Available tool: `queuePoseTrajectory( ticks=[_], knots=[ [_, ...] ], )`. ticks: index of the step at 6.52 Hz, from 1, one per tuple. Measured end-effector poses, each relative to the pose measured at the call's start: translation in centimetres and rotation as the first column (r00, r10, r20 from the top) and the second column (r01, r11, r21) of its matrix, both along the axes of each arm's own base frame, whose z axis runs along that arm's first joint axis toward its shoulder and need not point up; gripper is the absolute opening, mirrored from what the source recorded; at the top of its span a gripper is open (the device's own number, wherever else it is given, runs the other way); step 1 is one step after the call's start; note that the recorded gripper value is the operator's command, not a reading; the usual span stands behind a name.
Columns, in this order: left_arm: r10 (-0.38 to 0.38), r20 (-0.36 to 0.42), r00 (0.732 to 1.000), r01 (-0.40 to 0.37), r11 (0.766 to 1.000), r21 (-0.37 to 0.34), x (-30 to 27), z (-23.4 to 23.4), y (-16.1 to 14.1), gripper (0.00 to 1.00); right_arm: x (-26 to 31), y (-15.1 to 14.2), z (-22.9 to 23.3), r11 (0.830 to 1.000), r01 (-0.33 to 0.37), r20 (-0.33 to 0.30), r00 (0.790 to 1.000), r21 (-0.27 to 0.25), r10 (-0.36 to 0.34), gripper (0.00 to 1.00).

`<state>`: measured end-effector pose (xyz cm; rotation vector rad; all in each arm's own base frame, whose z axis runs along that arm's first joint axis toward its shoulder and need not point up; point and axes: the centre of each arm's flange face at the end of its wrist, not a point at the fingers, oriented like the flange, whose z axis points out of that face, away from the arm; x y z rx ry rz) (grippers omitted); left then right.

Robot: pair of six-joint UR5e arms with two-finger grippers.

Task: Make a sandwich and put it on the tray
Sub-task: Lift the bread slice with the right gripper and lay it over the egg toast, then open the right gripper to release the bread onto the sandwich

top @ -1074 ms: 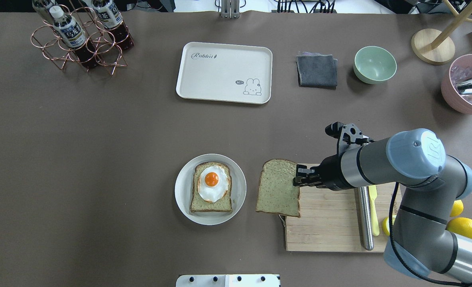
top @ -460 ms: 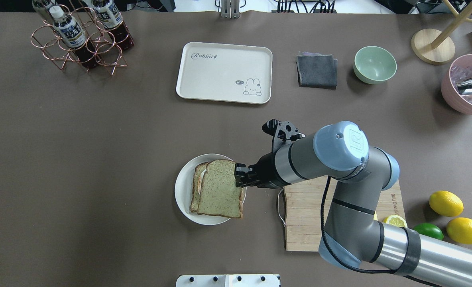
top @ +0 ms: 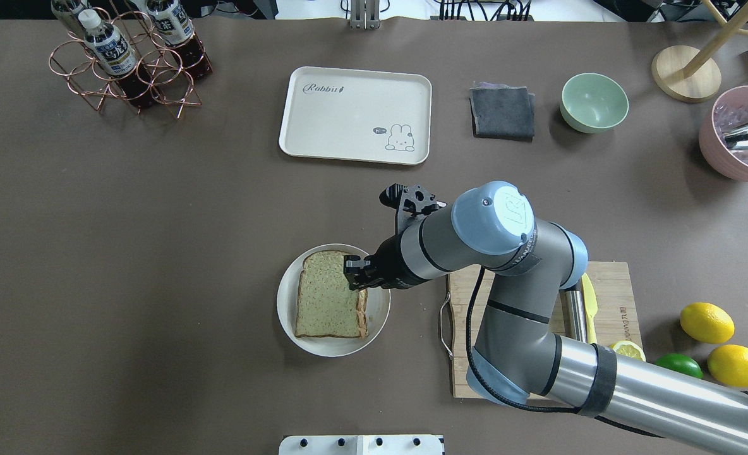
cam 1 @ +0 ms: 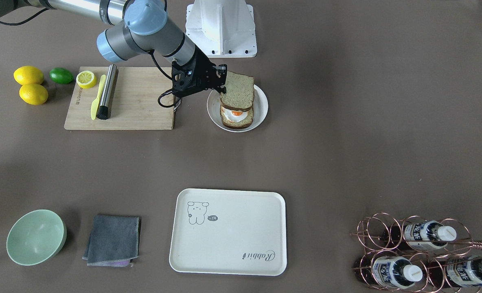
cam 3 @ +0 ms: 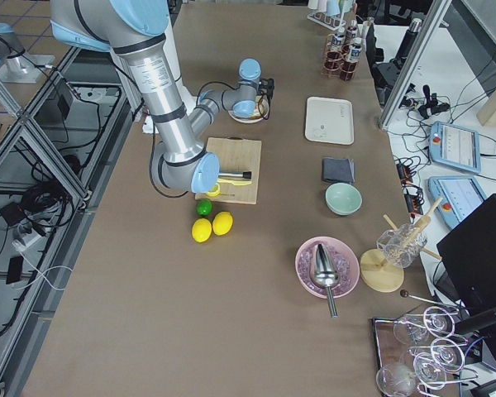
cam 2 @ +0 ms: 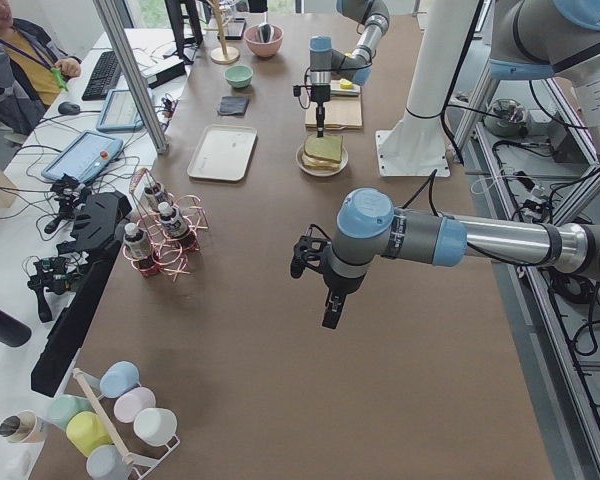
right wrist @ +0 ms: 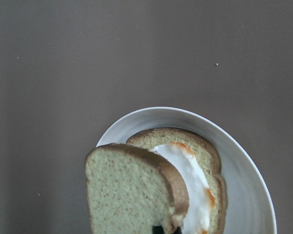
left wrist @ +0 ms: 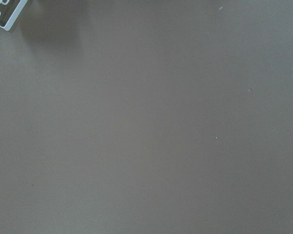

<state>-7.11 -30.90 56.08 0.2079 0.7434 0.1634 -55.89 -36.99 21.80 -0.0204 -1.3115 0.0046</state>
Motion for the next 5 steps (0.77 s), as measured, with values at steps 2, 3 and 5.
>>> queuePoseTrajectory(
  ticks=[2, 3, 5],
  knots=[
    [-0.001, 0.0, 1.0, 0.001, 1.0, 0.002, 0.0, -0.1, 0.0, 0.98, -0.8, -0.9, 0.7, 1.0, 0.0, -0.005, 1.0, -0.001, 0.0, 0.0],
    [-0.001, 0.0, 1.0, 0.001, 1.0, 0.005, 0.0, -0.2, 0.0, 0.98, -1.0, -1.0, 1.2, 1.0, 0.004, -0.013, 1.0, -0.007, -0.004, 0.0],
    [-0.004, -0.001, 1.0, 0.004, 1.0, 0.009, -0.1, -0.4, 0.0, 0.98, -1.2, -1.0, 1.9, 1.0, 0.007, -0.023, 1.0, -0.014, -0.007, 0.0]
  ],
)
